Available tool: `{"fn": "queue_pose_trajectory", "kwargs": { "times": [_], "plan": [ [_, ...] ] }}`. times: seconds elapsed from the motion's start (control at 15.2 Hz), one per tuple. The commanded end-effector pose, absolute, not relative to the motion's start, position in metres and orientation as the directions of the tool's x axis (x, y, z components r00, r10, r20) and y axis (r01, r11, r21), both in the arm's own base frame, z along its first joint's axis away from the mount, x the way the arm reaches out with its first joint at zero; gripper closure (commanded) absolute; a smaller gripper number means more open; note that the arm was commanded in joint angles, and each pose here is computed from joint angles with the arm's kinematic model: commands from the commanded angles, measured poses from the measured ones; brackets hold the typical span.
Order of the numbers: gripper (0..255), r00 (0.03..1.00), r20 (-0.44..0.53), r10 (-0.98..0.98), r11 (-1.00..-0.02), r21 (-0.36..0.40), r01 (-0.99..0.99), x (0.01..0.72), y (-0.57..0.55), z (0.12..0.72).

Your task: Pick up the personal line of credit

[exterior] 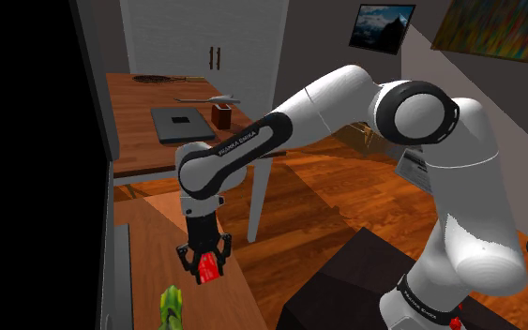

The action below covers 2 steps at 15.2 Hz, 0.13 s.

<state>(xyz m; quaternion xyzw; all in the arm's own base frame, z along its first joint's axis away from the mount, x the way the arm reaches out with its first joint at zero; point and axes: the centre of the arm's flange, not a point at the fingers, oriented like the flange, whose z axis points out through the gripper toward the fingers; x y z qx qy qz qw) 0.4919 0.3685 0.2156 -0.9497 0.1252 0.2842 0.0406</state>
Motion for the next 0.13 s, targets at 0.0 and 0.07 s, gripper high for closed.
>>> {"fn": "queue_pose_trajectory", "kwargs": {
  "times": [0.0,0.07],
  "plan": [
    [255,0.807,-0.55,-0.215,-0.965,-0.006,-0.261,0.493,0.3683,0.222],
    [255,0.807,-0.55,-0.215,-0.965,-0.006,-0.261,0.4931,0.3683,0.222]
  ]
}}
